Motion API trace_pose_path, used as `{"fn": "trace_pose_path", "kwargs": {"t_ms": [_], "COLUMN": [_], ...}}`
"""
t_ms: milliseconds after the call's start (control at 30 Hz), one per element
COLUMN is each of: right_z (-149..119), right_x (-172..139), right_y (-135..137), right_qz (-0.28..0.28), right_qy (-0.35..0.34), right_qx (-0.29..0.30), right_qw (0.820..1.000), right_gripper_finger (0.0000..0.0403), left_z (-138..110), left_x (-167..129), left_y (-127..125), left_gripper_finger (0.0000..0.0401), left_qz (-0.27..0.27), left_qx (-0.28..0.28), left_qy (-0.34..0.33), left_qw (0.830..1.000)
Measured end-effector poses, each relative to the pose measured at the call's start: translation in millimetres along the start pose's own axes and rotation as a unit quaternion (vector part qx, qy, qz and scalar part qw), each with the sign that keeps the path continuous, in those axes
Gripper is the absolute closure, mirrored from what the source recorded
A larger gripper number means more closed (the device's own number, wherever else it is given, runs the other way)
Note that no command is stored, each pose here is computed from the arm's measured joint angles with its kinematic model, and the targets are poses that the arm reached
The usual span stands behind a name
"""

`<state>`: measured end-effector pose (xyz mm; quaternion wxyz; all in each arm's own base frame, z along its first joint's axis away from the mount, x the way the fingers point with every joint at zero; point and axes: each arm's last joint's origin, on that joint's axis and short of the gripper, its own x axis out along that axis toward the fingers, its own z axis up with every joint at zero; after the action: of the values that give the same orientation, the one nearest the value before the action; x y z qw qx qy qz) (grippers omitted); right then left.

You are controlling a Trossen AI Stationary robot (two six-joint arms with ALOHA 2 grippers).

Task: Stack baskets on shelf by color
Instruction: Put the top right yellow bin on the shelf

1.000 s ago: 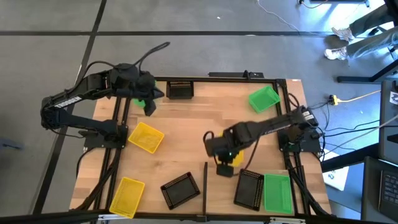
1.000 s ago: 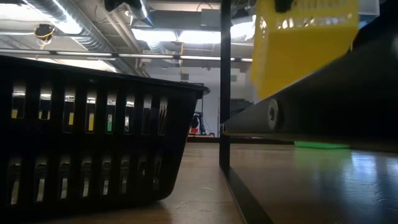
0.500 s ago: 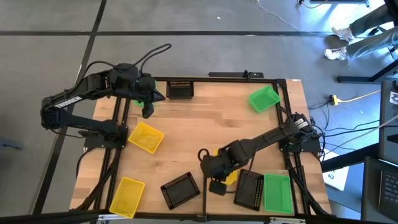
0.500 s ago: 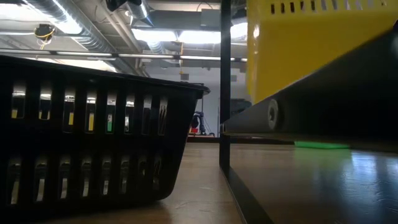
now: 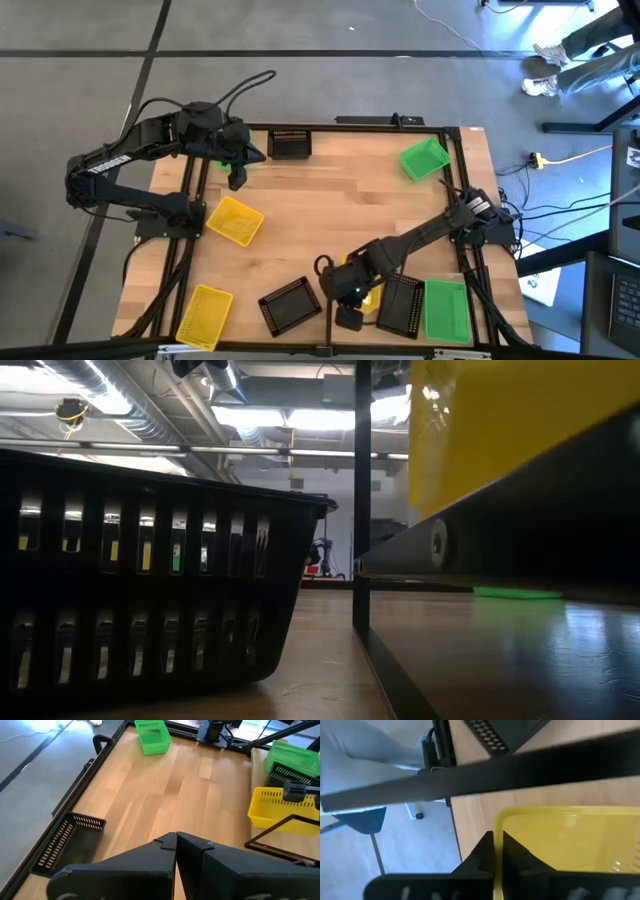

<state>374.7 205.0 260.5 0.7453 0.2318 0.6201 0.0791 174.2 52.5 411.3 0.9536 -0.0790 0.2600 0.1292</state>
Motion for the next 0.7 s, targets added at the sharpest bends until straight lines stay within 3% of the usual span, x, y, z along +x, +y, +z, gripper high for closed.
{"fn": "trace_pose_path", "kwargs": {"t_ms": [300, 700], "right_z": [4, 4], "right_x": [16, 17], "right_y": [2, 3], "right_qz": [0.013, 0.016], "right_qy": [0.001, 0.003], "right_qx": [-0.006, -0.008], "right_qw": [1.0, 1.0], "right_gripper_finger": [0.04, 0.0349], "left_z": [0, 0], "left_x": [0, 0], "left_y": [0, 0], "left_gripper_finger": [0.0401, 0.0401], "left_qz": [0.003, 0.004], "left_qx": [0.0, 0.0], "left_qy": [0.0, 0.0], "left_qw": [1.0, 1.0]}}
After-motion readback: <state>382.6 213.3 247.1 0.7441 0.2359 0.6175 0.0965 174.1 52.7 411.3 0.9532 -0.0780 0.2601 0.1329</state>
